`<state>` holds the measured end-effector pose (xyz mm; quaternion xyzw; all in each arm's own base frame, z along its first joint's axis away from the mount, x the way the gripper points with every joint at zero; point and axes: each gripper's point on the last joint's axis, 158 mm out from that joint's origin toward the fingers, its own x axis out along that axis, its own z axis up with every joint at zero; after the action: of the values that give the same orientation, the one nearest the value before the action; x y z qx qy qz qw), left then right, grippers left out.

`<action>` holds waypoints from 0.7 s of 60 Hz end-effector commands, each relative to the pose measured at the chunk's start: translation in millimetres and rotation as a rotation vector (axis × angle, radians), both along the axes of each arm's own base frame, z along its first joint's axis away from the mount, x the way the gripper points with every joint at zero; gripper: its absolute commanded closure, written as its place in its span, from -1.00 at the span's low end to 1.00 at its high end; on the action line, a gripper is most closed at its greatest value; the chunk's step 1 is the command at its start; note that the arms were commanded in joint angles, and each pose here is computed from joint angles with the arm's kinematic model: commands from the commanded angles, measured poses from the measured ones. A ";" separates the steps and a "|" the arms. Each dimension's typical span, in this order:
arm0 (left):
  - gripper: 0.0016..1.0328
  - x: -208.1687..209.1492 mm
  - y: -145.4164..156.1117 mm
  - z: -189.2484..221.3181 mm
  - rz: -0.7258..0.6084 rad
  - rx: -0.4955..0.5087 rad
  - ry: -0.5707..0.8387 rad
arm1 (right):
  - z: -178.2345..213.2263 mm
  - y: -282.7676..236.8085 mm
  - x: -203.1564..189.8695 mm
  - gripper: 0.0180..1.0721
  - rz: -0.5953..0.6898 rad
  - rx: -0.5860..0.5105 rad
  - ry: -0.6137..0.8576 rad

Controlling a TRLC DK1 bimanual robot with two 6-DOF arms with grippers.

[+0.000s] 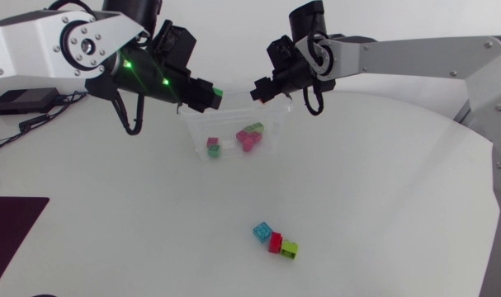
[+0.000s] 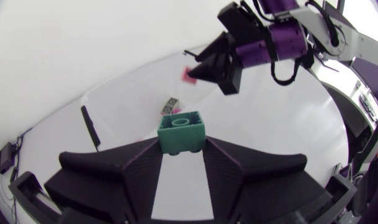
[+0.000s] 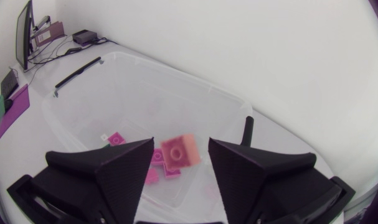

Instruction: Pick up the duplo bricks and place them in the container

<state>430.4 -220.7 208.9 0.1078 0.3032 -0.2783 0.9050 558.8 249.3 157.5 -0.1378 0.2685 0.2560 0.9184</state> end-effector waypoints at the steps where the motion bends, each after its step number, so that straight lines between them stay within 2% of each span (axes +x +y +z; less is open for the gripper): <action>1: 0.73 12.2 5.4 -2.7 0.015 -0.002 -0.031 | 2.8 2.2 2.0 -0.78 -0.011 0.004 0.005; 16: 0.62 67.9 7.2 -8.4 0.060 -0.024 -0.119 | 33.0 -9.3 -39.7 -0.83 0.023 -0.016 -0.019; 26: 0.62 94.9 8.1 -13.3 0.077 -0.041 -0.168 | 40.5 -20.6 -106.2 -0.83 0.106 -0.034 -0.012; 35: 0.59 117.7 10.3 -24.5 0.094 -0.039 -0.169 | 7.3 -35.5 -183.7 -0.83 0.224 -0.084 0.060; 37: 0.45 121.4 11.0 -27.5 0.097 -0.037 -0.167 | -0.9 -38.9 -197.6 -0.83 0.243 -0.093 0.076; 42: -0.30 125.6 14.3 -33.2 0.103 -0.031 -0.156 | -24.7 -48.5 -232.8 -0.83 0.297 -0.120 0.114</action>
<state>544.6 -210.2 177.6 0.0912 0.2374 -0.2310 0.9391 355.2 206.3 158.2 -0.1954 0.2921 0.3585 0.8648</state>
